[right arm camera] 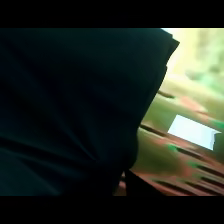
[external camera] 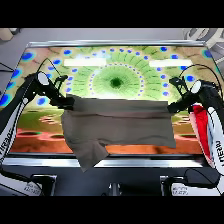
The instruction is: Fold the shirts.
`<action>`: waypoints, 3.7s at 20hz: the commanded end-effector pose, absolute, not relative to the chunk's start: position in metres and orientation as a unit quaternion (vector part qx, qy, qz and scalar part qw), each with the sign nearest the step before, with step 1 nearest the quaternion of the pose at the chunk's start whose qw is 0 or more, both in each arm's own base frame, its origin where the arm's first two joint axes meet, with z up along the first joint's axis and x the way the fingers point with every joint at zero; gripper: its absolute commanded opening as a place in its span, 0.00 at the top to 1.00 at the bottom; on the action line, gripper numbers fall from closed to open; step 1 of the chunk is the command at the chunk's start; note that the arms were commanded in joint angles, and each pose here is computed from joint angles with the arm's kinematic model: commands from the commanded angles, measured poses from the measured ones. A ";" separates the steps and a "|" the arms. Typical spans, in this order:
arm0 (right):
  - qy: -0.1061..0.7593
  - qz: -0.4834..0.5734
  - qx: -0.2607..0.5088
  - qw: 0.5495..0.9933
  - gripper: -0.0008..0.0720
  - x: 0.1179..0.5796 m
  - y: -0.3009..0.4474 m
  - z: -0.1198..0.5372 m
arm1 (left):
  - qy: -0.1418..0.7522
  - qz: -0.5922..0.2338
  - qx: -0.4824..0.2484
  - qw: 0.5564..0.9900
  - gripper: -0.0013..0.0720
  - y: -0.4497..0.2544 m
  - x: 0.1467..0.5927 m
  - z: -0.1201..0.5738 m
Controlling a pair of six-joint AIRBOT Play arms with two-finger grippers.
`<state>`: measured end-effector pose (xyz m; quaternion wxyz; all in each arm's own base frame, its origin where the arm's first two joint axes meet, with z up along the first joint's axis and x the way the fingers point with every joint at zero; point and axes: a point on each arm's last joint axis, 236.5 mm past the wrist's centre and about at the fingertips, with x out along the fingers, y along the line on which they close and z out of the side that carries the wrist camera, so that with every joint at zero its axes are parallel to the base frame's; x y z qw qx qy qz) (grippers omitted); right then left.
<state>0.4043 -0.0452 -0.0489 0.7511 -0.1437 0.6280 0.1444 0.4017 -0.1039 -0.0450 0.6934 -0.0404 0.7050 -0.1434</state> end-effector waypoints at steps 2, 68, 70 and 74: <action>0.664 0.153 -0.151 0.716 0.39 0.376 -0.049 -0.032 | 0.734 -0.141 -0.060 0.662 0.15 -0.099 0.377 -0.027; 0.547 0.159 -0.002 0.822 0.96 0.455 0.002 -0.076 | 0.638 -0.134 -0.099 0.752 0.95 -0.109 0.430 -0.039; 0.560 0.150 0.021 0.815 0.87 0.453 0.003 -0.087 | 0.654 -0.118 -0.117 0.738 0.80 -0.111 0.434 -0.057; 0.541 0.142 0.052 0.827 0.07 0.460 -0.019 -0.056 | 0.645 -0.116 -0.120 0.746 0.22 -0.106 0.441 -0.045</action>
